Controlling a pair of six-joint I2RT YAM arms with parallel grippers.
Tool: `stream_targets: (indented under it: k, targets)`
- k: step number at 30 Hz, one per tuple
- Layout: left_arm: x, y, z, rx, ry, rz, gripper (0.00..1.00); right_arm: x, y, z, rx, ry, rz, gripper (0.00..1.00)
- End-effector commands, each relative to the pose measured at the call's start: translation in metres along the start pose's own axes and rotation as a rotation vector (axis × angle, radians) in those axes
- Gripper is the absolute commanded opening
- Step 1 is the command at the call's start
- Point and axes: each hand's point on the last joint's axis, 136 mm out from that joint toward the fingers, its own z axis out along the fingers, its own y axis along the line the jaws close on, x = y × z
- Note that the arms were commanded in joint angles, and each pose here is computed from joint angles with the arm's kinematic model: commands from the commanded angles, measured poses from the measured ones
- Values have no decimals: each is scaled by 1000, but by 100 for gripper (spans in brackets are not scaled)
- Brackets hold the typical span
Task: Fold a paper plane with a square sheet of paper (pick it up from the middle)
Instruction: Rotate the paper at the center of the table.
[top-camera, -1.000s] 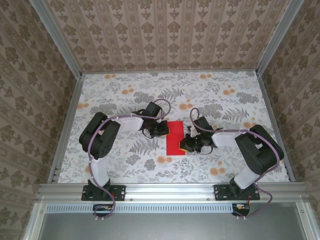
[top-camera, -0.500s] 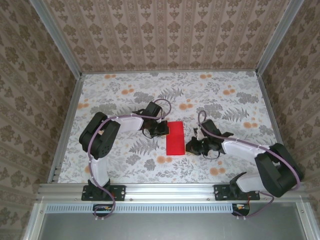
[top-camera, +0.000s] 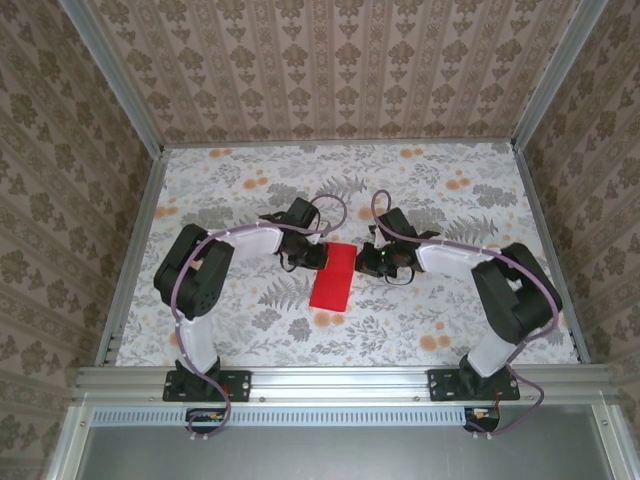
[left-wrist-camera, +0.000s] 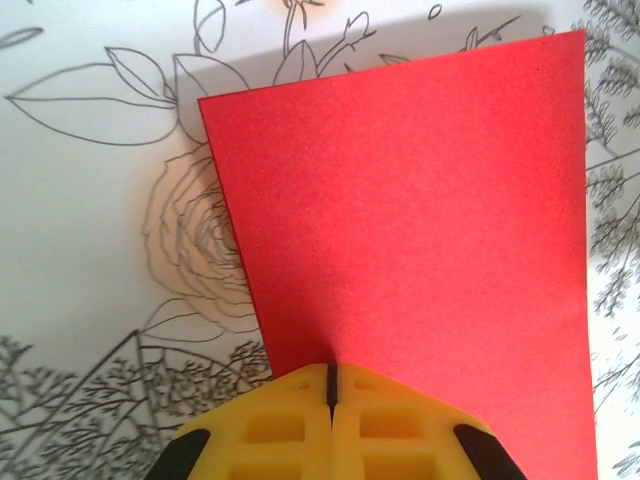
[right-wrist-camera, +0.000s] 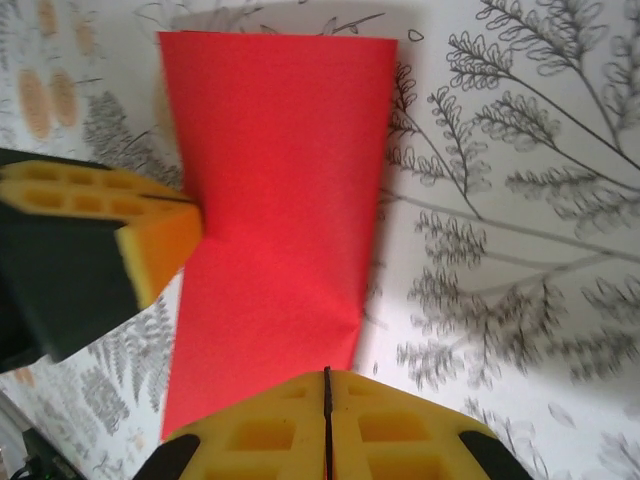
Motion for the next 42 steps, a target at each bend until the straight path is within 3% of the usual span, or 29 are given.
stream_targets:
  k: [1,9,17,23,30,35,42]
  targets:
    - [37,35,4,-117,159,72,0,-15,25,8,-84,-3,-26,9]
    - [26,22,-3,-38,141,144,0,-34,32,37,-98,26,-5,9]
    - [8,10,-17,1,78,132,0,-39,5,53,35,25,62,8]
    - [-12,-8,-54,35,-70,-4,0,-27,-30,33,192,-49,147,9]
    - [-3,-43,-87,93,-216,-155,0,0,-77,-10,330,-193,336,8]
    - [16,-81,-75,150,-262,-256,2,25,-91,-24,302,-246,456,8]
    - [39,-120,-35,203,-226,-323,0,46,-101,-37,273,-266,518,8]
